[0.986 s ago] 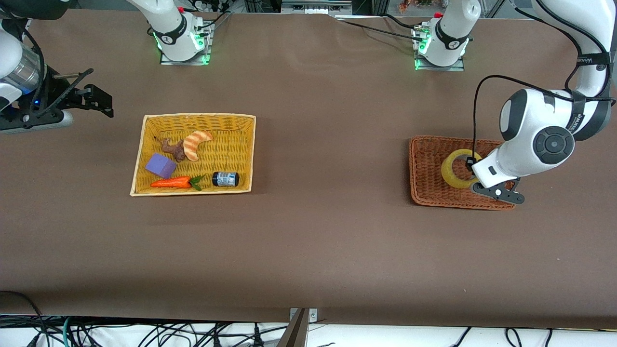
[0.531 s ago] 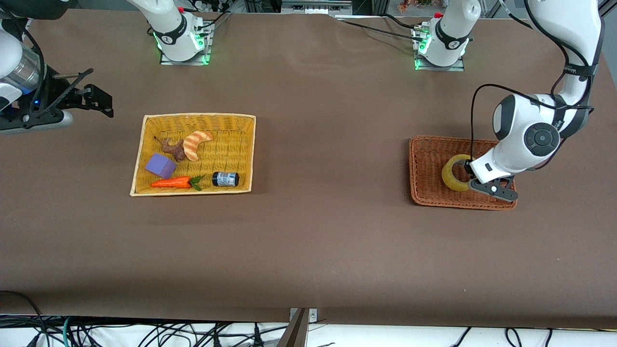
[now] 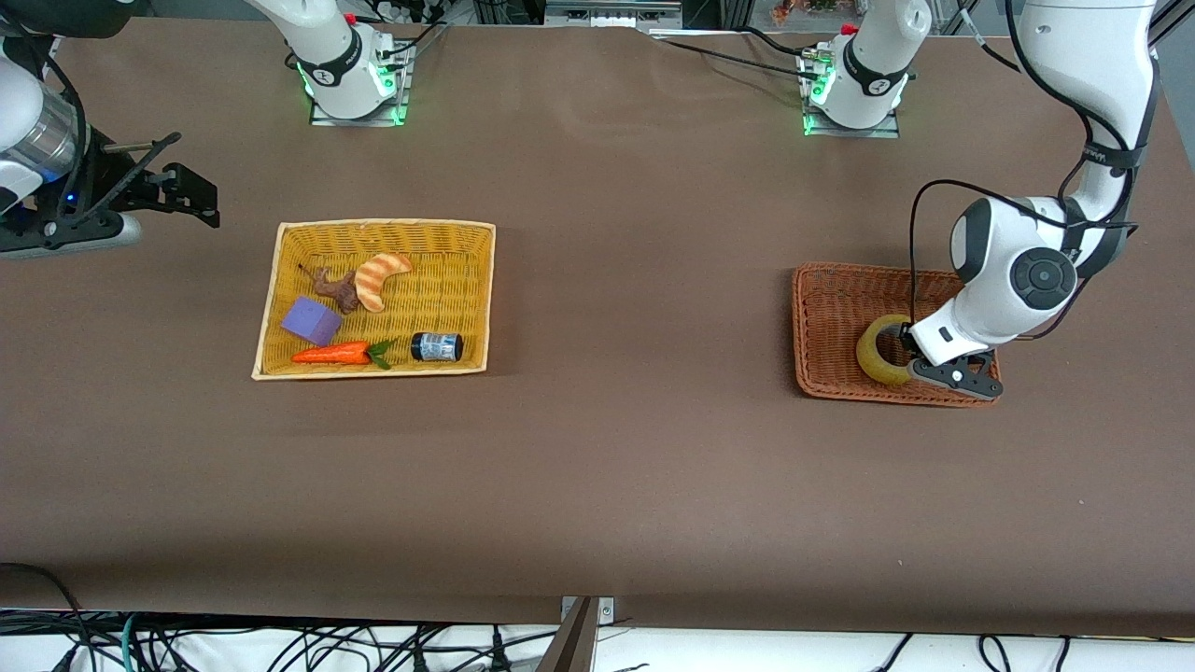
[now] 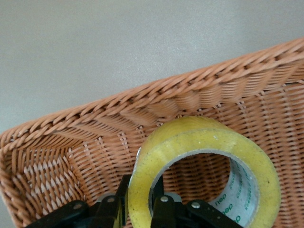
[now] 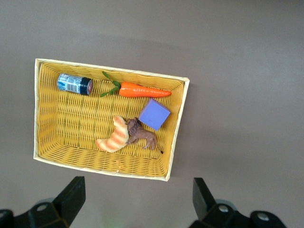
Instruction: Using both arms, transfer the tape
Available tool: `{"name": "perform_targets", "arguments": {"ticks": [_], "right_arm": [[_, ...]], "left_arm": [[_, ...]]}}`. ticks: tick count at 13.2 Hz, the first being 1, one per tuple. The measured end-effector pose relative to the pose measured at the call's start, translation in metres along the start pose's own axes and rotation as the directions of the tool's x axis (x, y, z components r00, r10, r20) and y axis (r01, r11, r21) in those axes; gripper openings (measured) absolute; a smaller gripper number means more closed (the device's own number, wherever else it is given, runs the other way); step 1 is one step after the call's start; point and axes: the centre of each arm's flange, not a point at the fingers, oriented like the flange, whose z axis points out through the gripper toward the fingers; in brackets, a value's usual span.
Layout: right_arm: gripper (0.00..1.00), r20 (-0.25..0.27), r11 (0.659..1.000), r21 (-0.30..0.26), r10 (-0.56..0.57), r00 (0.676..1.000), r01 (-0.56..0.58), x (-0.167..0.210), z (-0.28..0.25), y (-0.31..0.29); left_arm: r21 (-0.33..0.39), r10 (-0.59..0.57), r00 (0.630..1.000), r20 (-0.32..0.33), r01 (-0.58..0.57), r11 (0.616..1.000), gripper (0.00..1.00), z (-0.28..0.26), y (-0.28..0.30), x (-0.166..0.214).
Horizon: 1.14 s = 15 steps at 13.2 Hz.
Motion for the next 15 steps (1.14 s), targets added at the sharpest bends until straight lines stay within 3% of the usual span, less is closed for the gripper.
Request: {"name": "perform_targets", "arguments": {"ticks": [4, 7, 9, 11, 15], "right_arm": [[1.00, 0.000, 1.000, 0.000, 0.000, 1.000, 0.000, 0.000, 0.000, 0.000], [1.00, 0.000, 1.000, 0.000, 0.000, 1.000, 0.000, 0.000, 0.000, 0.000], [1.00, -0.001, 1.000, 0.000, 0.000, 1.000, 0.000, 0.000, 0.000, 0.000], [1.00, -0.001, 1.000, 0.000, 0.000, 1.000, 0.000, 0.000, 0.000, 0.000], [1.00, -0.002, 1.000, 0.000, 0.000, 1.000, 0.000, 0.000, -0.001, 0.000]], "left_arm": [[-0.022, -0.032, 0.999, -0.004, 0.032, 0.999, 0.67, -0.018, -0.005, 0.012], [-0.188, -0.125, 0.988, 0.086, 0.139, 0.972, 0.96, -0.075, -0.004, 0.023], [-0.233, -0.158, 0.978, 0.137, 0.187, 0.954, 1.00, -0.145, -0.006, 0.031], [-0.231, -0.223, 0.959, 0.177, 0.261, 0.937, 1.00, -0.214, -0.005, 0.031], [-0.217, -0.286, 0.954, 0.092, 0.300, 0.929, 1.00, -0.314, -0.009, 0.013]]}}
